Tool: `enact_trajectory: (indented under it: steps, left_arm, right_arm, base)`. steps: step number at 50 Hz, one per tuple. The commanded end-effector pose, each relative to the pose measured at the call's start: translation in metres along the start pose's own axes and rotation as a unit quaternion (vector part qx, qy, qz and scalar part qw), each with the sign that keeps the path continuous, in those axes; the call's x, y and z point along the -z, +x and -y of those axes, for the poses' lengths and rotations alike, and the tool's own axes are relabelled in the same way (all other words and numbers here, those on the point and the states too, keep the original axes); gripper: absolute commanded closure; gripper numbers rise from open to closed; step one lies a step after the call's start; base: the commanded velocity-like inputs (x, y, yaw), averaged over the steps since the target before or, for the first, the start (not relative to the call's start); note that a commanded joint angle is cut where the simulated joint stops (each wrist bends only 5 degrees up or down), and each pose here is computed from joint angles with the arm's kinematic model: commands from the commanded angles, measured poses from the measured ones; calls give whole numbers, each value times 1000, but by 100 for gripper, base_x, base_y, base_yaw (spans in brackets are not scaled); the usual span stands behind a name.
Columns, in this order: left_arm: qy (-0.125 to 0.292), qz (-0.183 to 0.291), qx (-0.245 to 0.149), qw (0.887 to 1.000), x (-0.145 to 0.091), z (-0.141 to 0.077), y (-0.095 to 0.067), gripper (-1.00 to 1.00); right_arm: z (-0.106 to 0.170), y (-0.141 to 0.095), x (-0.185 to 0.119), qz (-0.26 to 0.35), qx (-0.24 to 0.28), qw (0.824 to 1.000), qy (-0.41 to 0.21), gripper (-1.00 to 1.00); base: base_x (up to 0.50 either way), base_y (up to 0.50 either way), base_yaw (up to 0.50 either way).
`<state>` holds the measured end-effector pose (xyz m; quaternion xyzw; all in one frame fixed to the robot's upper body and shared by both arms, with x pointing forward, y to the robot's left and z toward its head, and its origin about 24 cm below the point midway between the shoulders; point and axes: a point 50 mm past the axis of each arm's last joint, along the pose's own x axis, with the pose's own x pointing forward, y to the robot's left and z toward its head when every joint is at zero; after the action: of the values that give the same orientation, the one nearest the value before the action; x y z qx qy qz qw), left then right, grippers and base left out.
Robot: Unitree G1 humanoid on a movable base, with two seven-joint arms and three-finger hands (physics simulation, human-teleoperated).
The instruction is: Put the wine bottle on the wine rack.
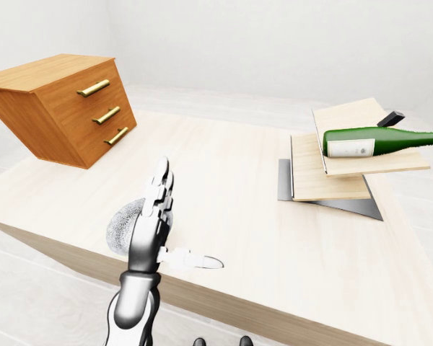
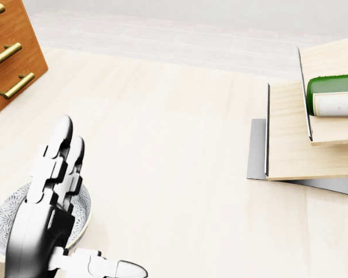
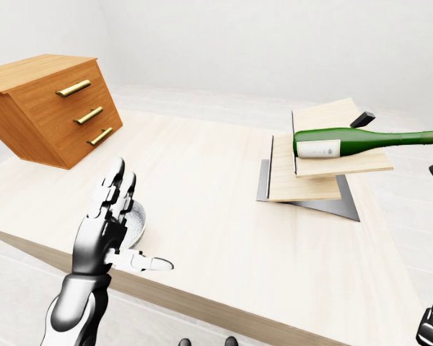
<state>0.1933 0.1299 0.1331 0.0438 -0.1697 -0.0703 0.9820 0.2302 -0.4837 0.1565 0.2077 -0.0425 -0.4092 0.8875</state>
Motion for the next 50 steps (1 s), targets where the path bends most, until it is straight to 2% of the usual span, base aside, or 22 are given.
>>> enact_trajectory:
  steps: [1,7,14,26,37,50]
  left_arm:
    - [0,8,2,1000,-4,2,0,-100]
    - [0,13,2,1000,-6,2,0,-100]
    - [0,12,3,1000,-5,1,1,-100]
    - [1,11,5,1000,-4,1,1,-100]
    - [3,29,9,1000,-12,4,3,-100]
    - [6,60,10,998,-27,5,1,-100]
  right_arm:
    - [2,-5,-26,47,-21,999,-8,-100]
    - [-1,-10,-39,76,-37,996,-2,-100]
    - [-9,-28,-68,148,-69,986,19,-100]
    - [-13,-54,-89,216,-95,971,42,-100]
    - [-15,-85,-111,286,-131,947,61,-100]
    - [-14,-136,-145,380,-176,900,120,-100]
  base:
    - [0,0,0]
    - [0,0,0]
    - [0,0,0]
    - [0,0,0]
    - [0,0,0]
    - [0,0,0]
